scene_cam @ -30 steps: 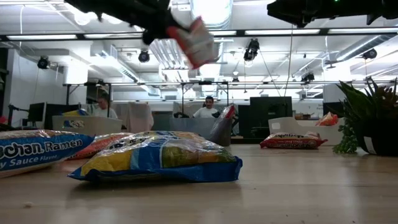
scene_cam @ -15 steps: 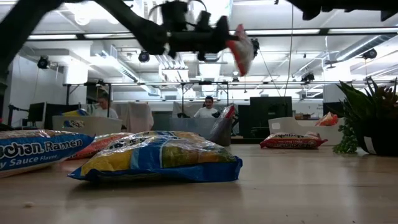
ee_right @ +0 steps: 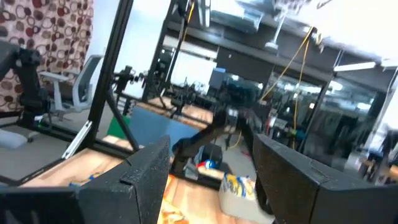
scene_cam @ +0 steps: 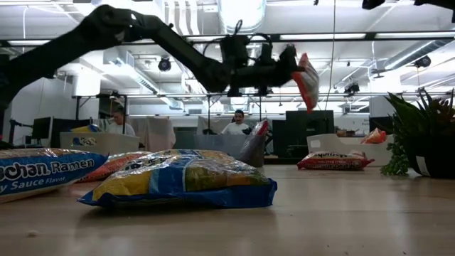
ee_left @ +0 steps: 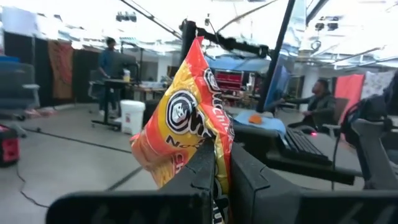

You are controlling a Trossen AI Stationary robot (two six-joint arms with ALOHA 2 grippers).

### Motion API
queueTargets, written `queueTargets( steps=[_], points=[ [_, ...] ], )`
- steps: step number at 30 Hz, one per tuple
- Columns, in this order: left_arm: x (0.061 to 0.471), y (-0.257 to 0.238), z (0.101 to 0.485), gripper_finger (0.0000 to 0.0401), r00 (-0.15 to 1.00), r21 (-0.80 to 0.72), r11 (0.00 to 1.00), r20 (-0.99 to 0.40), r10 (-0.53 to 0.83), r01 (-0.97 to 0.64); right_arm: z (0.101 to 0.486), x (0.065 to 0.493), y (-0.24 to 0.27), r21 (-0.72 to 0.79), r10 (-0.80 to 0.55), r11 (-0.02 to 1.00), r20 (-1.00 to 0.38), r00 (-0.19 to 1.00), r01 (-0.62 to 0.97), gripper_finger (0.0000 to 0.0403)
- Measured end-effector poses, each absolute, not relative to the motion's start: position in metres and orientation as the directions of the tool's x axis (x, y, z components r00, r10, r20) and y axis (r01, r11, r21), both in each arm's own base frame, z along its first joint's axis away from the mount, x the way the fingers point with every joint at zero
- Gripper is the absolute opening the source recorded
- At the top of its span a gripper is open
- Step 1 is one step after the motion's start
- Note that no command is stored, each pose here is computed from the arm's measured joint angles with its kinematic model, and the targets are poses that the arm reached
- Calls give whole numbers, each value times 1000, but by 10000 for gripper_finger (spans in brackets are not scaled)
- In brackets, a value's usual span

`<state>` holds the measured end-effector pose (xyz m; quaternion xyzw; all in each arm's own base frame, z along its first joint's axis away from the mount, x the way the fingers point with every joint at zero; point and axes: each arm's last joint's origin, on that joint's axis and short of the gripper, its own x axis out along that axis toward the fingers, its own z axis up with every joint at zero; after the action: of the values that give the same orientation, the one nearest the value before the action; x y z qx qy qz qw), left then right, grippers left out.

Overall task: Sort Maruchan noodles
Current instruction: Put the orange noodle pack into the white bin, then put the red noodle pack into the black bin

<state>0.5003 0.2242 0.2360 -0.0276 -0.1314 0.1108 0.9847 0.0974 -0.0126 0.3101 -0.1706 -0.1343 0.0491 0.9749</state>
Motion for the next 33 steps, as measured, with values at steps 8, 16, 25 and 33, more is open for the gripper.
queueTargets(
  steps=[8, 16, 25, 33],
  points=[
    [525, 228, 203, 23, 968, -144, 988, 236, 85, -51, 309, 98, -13, -357, 139, 933, 240, 961, -46, 219],
    [555, 241, 192, 72, 978, -267, 961, 206, -13, 69, 310, 98, -13, -353, 138, 935, 247, 959, -44, 219],
    [541, 250, 186, 189, 970, -316, 947, 242, 29, 50, 309, 99, -13, -354, 137, 934, 239, 961, -45, 219],
    [522, 253, 250, 220, 848, -207, 862, 386, -363, 463, 309, 99, -13, -348, 129, 937, 239, 962, -39, 219]
  ],
)
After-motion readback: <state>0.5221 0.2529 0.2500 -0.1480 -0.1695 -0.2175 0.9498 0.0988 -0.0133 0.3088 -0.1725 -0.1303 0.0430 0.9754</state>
